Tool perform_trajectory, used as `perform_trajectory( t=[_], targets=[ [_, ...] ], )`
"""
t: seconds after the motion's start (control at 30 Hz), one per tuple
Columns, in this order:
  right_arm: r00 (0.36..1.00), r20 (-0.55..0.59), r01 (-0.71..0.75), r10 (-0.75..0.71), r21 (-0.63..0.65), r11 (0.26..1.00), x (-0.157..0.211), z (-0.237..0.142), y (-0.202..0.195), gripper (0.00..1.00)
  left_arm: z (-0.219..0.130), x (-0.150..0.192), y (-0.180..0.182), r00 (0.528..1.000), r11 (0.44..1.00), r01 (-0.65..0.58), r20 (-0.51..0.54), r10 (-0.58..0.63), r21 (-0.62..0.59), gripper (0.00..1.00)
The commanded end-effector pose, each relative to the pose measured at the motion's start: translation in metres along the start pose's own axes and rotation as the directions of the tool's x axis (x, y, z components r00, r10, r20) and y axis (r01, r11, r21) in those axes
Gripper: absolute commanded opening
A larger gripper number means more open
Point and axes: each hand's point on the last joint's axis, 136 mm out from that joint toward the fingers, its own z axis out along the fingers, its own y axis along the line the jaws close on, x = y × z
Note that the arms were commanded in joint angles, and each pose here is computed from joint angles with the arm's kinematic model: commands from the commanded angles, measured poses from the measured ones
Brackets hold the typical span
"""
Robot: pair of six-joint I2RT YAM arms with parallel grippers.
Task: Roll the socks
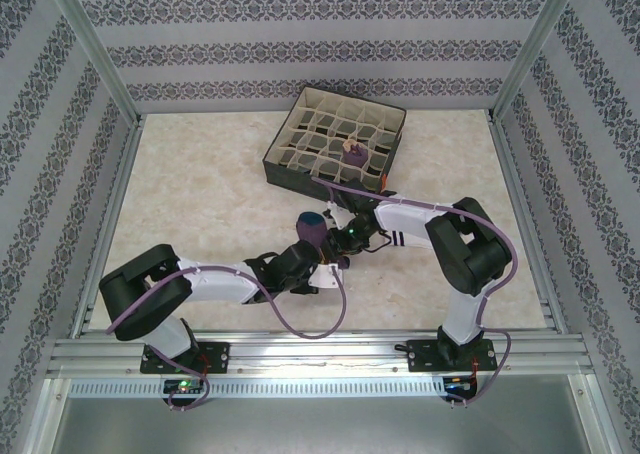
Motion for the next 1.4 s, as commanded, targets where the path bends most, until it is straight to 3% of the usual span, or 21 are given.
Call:
perform_trajectory(
  t=[0.0, 0.17, 0.33, 0.63, 0.87, 1.2, 1.37],
  targets=[
    [0.985, -0.119, -0.105, 0.124, 0.157, 0.982, 0.051, 0.014, -0.045, 0.44, 0.004, 0.0, -0.009, 0.997, 0.995, 0.076, -0.022, -0.074, 0.063, 0.0],
    [0.989, 0.034, -0.143, 0.142, 0.061, 0.988, 0.033, -0.01, -0.04, 0.5, -0.003, -0.003, -0.017, 0.949, 0.921, 0.309, -0.008, -0.316, 0.237, 0.0],
    [0.986, 0.149, -0.078, 0.071, 0.043, 0.996, 0.017, -0.038, -0.028, 0.53, -0.008, -0.001, -0.019, 0.883, 0.828, 0.448, -0.018, -0.47, 0.336, 0.0],
    [0.952, 0.305, 0.039, -0.025, -0.04, 0.998, 0.0, -0.073, -0.001, 0.52, -0.004, 0.012, -0.003, 0.696, 0.583, 0.669, -0.113, -0.709, 0.461, 0.0],
    [0.951, 0.288, 0.167, -0.111, -0.178, 0.97, -0.013, -0.065, 0.024, 0.51, 0.004, 0.031, 0.003, 0.561, 0.411, 0.76, -0.19, -0.805, 0.503, 0.0],
    [0.943, 0.299, 0.228, -0.149, -0.249, 0.941, -0.05, -0.048, 0.03, 0.52, 0.01, 0.051, -0.001, 0.468, 0.307, 0.817, -0.249, -0.848, 0.489, 0.0],
    [0.956, 0.253, 0.227, -0.149, -0.314, 0.922, -0.048, -0.035, 0.033, 0.51, 0.013, 0.067, 0.006, 0.38, 0.236, 0.864, -0.27, -0.885, 0.445, 0.0]
  ],
)
